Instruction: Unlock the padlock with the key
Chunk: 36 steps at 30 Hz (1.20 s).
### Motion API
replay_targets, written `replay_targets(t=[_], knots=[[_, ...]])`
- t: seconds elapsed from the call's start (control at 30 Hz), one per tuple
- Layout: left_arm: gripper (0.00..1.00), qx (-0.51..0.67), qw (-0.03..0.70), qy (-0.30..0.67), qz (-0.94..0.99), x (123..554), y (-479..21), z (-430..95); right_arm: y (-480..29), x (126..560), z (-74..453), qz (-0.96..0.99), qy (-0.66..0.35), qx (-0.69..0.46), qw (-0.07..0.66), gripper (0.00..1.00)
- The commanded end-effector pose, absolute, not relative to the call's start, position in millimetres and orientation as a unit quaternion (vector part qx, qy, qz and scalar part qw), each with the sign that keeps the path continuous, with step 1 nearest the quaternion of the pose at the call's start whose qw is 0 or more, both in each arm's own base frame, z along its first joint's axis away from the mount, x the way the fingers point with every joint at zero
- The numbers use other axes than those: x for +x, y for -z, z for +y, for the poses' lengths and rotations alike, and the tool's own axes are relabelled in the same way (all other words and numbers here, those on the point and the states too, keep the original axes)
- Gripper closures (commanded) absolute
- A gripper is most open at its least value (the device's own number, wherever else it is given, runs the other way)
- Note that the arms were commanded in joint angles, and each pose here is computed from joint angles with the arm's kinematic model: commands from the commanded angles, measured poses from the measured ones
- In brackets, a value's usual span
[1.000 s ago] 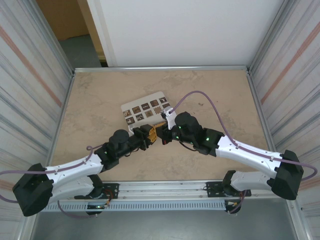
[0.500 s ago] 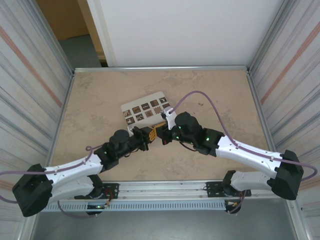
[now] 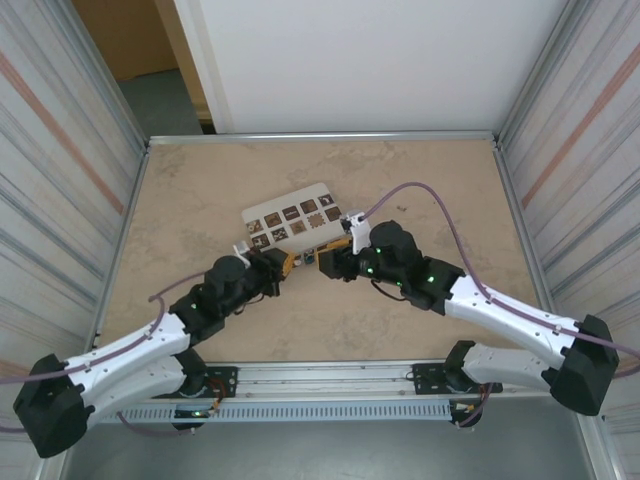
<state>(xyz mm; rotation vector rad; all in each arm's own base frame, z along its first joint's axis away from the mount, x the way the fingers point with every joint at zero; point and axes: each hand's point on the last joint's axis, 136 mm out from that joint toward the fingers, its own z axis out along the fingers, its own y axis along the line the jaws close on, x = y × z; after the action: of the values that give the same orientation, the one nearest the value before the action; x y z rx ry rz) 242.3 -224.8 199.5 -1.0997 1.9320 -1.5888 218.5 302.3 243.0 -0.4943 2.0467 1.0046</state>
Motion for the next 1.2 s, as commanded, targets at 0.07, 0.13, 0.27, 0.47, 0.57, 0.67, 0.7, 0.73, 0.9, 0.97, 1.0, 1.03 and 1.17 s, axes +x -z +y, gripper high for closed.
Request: replay_targets(t=[0.07,0.13,0.27,0.47,0.57,0.67,0.7,0.73,0.9,0.97,1.0,1.03,1.17], knots=[[1.0,-0.233,0.331,0.504,0.763,256.5,-233.1,-211.5,-265.4,217.5,289.9,0.778,-0.484,-0.169,0.364,0.44],[1.0,-0.158,0.365,0.5,0.769,258.1,-251.5,-218.9,-271.2,217.4,286.3,0.767,-0.51,-0.165,0.352,0.41],[1.0,-0.025,0.405,0.46,0.79,254.8,-279.1,-233.3,-281.3,216.4,283.2,0.744,-0.552,-0.16,0.34,0.39],[1.0,0.025,0.455,0.485,0.747,255.6,-308.5,-243.2,-290.0,212.3,290.0,0.714,-0.595,-0.172,0.327,0.42],[1.0,0.035,0.465,0.492,0.735,255.3,-314.4,-247.1,-300.4,211.4,295.2,0.693,-0.618,-0.175,0.328,0.43],[1.0,0.043,0.471,0.499,0.726,252.9,-317.7,-252.0,-307.7,210.6,301.3,0.682,-0.626,-0.182,0.332,0.43],[1.0,0.042,0.473,0.501,0.724,252.1,-317.8,-252.7,-309.1,210.0,304.0,0.68,-0.627,-0.185,0.332,0.43],[1.0,0.042,0.474,0.503,0.721,251.7,-318.6,-253.5,-310.0,209.7,306.3,0.679,-0.627,-0.188,0.332,0.43],[1.0,0.04,0.475,0.511,0.715,250.4,-318.9,-255.6,-311.2,209.1,316.7,0.675,-0.63,-0.193,0.33,0.46],[1.0,0.042,0.476,0.513,0.714,249.8,-320.3,-256.5,-311.3,209.7,320.5,0.675,-0.631,-0.194,0.329,0.48],[1.0,0.044,0.475,0.514,0.713,249.4,-320.4,-257.6,-311.5,210.5,322.3,0.675,-0.631,-0.195,0.328,0.49],[1.0,0.045,0.476,0.514,0.712,249.5,-320.7,-258.0,-312.5,209.8,324.5,0.674,-0.633,-0.196,0.327,0.5],[1.0,0.047,0.475,0.517,0.711,249.3,-321.6,-259.8,-312.9,211.5,331.7,0.675,-0.635,-0.199,0.319,0.54]])
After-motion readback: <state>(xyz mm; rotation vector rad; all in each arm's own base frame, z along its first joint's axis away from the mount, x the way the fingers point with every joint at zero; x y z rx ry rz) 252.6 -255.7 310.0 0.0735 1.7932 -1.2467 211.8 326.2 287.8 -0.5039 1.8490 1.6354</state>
